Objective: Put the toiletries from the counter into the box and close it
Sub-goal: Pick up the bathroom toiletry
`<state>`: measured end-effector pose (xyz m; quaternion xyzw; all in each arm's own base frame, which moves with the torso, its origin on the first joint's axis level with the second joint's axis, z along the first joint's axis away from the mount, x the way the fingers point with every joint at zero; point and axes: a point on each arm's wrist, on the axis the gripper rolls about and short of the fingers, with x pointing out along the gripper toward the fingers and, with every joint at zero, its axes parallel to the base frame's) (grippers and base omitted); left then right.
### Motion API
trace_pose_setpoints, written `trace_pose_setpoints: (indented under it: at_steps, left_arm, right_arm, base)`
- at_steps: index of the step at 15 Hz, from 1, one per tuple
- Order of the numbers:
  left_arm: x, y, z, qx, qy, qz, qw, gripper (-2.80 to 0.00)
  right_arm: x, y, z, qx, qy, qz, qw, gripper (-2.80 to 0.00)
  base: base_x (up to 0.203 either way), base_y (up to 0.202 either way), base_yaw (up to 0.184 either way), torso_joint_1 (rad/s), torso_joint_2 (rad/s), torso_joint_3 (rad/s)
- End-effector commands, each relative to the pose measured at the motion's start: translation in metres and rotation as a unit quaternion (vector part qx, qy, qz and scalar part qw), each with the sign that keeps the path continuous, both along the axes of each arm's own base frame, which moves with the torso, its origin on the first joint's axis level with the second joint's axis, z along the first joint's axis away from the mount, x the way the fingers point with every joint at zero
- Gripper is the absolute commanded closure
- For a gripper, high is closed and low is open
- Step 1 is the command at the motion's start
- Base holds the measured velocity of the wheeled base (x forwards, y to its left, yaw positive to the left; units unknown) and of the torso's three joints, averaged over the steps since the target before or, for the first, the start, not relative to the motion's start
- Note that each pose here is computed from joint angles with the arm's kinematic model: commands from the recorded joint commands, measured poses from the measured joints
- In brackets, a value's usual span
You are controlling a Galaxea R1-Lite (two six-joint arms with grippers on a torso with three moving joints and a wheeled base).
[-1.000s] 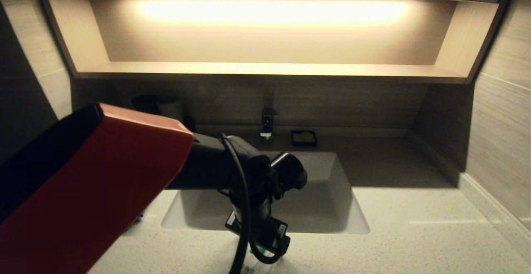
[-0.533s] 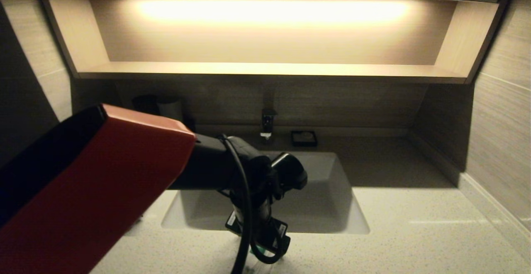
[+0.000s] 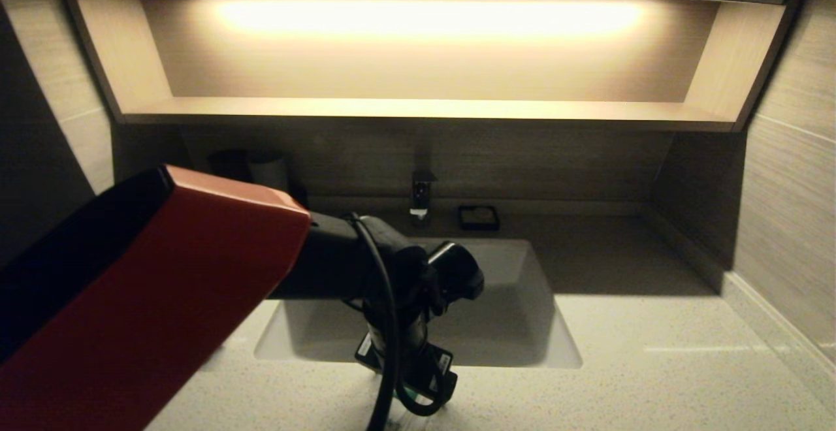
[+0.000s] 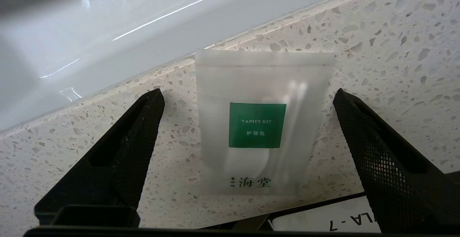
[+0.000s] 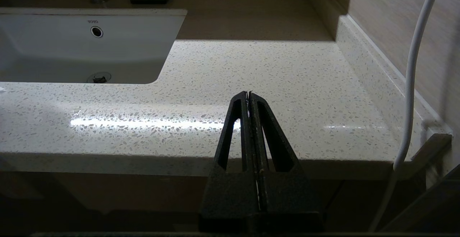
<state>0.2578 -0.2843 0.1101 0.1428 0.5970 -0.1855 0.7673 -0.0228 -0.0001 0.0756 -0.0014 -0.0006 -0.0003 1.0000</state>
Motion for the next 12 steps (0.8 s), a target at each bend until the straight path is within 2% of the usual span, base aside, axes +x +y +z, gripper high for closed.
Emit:
trace_pose_setpoints:
  at_steps: [1, 12]
  left_arm:
    - [-0.0001, 0.0003, -0.0009, 0.003, 0.002, 0.001, 1.0000, -2.80]
    - [0.0029, -0.0006, 0.0025, -0.012, -0.001, 0.028, 0.9995, -2.80]
  right_arm:
    - [0.0001, 0.0000, -0.0004, 0.000, 0.001, 0.000, 1.000, 0.00]
    - [0.0001, 0.0000, -0.0004, 0.000, 0.001, 0.000, 1.000, 0.00]
  base:
    - [0.000, 0.000, 0.000, 0.000, 0.00, 0.000]
    - [0.000, 0.000, 0.000, 0.000, 0.00, 0.000]
